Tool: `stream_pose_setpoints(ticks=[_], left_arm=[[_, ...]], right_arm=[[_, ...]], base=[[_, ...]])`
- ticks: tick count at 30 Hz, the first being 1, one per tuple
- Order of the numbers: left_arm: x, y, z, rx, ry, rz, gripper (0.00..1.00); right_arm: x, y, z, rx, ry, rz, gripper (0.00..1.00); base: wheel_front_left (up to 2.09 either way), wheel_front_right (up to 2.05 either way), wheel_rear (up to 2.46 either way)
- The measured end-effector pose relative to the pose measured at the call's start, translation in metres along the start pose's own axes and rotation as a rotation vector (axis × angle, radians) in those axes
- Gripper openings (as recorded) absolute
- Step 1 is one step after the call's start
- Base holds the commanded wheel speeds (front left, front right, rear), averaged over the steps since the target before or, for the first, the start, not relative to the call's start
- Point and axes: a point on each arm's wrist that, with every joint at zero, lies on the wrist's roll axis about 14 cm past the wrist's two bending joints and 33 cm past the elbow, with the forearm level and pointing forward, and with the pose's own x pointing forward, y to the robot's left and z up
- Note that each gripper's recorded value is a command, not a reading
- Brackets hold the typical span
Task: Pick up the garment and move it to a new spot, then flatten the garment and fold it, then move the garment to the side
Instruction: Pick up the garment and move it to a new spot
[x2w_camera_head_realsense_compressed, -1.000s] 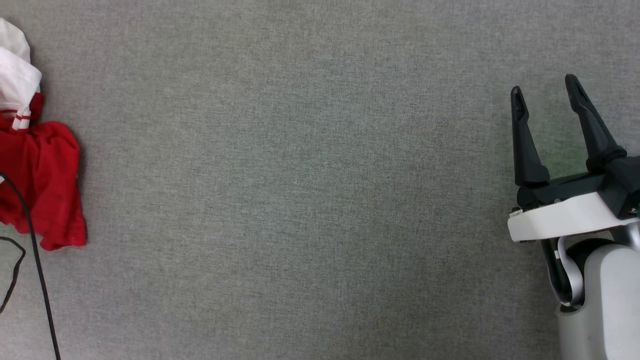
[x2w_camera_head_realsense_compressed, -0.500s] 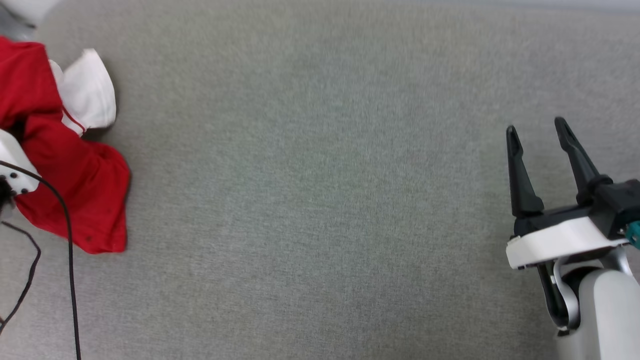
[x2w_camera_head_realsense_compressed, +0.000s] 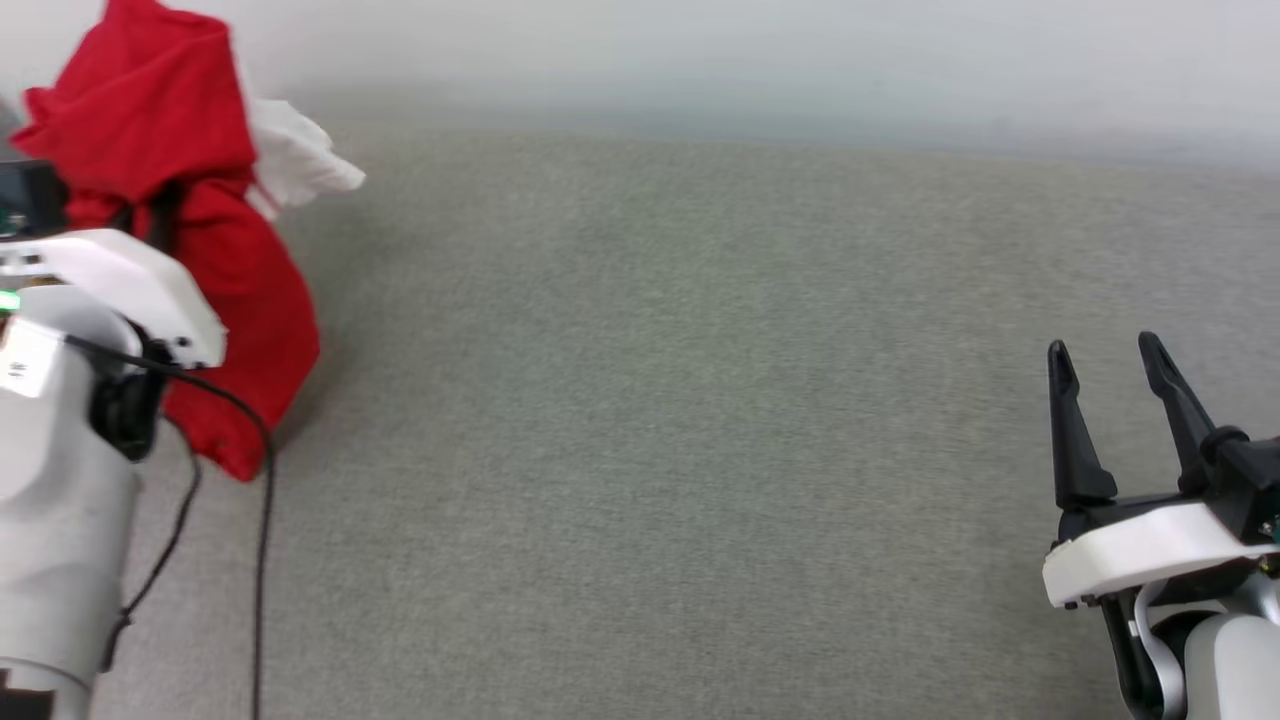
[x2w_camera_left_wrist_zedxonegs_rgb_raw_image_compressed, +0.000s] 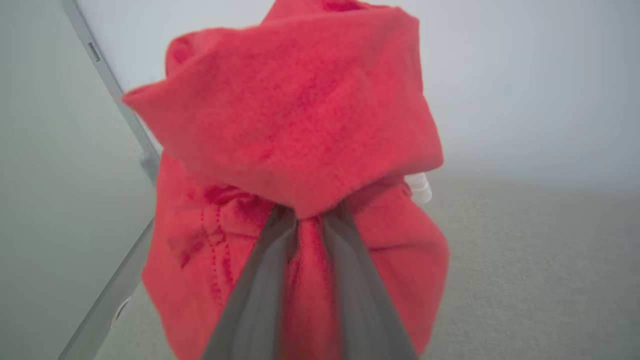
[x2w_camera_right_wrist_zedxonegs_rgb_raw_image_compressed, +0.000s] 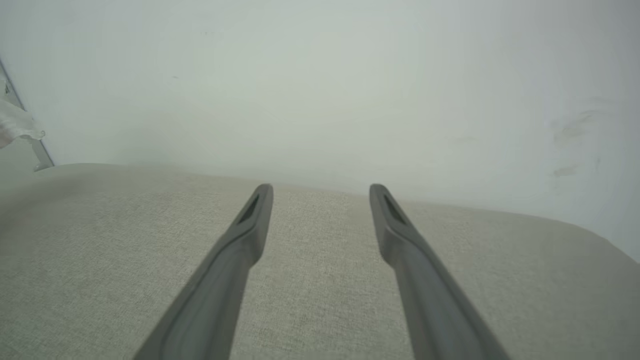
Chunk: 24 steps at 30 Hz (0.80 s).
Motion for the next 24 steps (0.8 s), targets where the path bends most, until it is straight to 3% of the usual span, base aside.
stream_pose_setpoints(ticks=[5,11,19,24], left_arm=[[0.006,-0.068,0.003,-0.011,-0.032,-0.153,0.00],[-0.007,-0.172,-0.012,-0.021,-0.008,-0.404,0.00],[-0.064,-0.298,-0.060,-0.013,0.109,-0.744,0.00],[-0.116,-0.346,-0.118,0.031,0.263,-0.926,0.00]], right_arm=[[-0.019,-0.019,0.006,-0.005,-0.002,-0.057,1.00],[-0.043,-0.044,0.010,-0.010,0.002,-0.134,1.00],[-0.069,-0.071,0.011,-0.011,0.011,-0.223,1.00],[-0.070,-0.078,0.001,-0.013,0.038,-0.244,1.00]], base=[[0.00,0.00,0.00],[0.00,0.00,0.00],[0.00,0.00,0.00],[0.00,0.00,0.00]])
